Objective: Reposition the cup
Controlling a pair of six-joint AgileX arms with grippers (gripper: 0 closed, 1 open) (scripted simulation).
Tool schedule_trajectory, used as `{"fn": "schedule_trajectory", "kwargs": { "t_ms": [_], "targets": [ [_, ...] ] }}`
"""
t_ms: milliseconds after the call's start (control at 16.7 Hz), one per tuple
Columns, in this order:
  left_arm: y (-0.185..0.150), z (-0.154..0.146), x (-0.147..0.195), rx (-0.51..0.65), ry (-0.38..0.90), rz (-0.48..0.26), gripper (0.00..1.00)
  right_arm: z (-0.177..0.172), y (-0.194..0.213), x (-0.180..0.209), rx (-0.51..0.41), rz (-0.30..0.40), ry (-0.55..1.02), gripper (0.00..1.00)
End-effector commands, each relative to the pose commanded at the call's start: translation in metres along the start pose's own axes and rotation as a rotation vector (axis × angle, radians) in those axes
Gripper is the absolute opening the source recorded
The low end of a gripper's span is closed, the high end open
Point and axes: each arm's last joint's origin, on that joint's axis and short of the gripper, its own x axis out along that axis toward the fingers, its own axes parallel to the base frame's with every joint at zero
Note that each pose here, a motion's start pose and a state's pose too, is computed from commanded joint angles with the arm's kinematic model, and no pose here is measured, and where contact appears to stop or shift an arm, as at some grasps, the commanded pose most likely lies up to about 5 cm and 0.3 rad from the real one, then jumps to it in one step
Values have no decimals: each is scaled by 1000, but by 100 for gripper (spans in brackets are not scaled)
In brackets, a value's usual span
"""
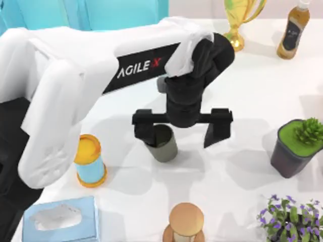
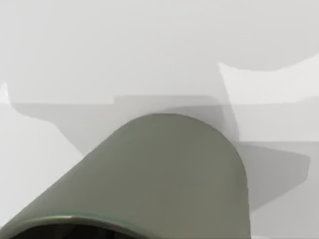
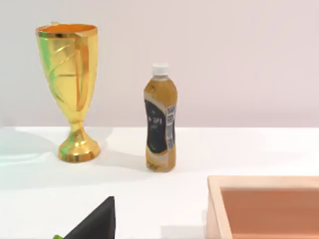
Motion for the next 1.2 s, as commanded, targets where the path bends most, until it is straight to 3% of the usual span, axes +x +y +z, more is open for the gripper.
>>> {"fn": "schedule_trajectory", "kwargs": {
  "t_ms": [240, 1020, 1200],
  "targets": [
    [0, 0, 1, 0, 0, 0, 100, 0, 0, 0, 0, 0, 0, 100],
    [0, 0, 1, 0, 0, 0, 2, 0, 0, 0, 0, 0, 0, 100],
    [0, 0, 1, 0, 0, 0, 0, 0, 0, 0, 0, 0, 0, 100]
  ]
}}
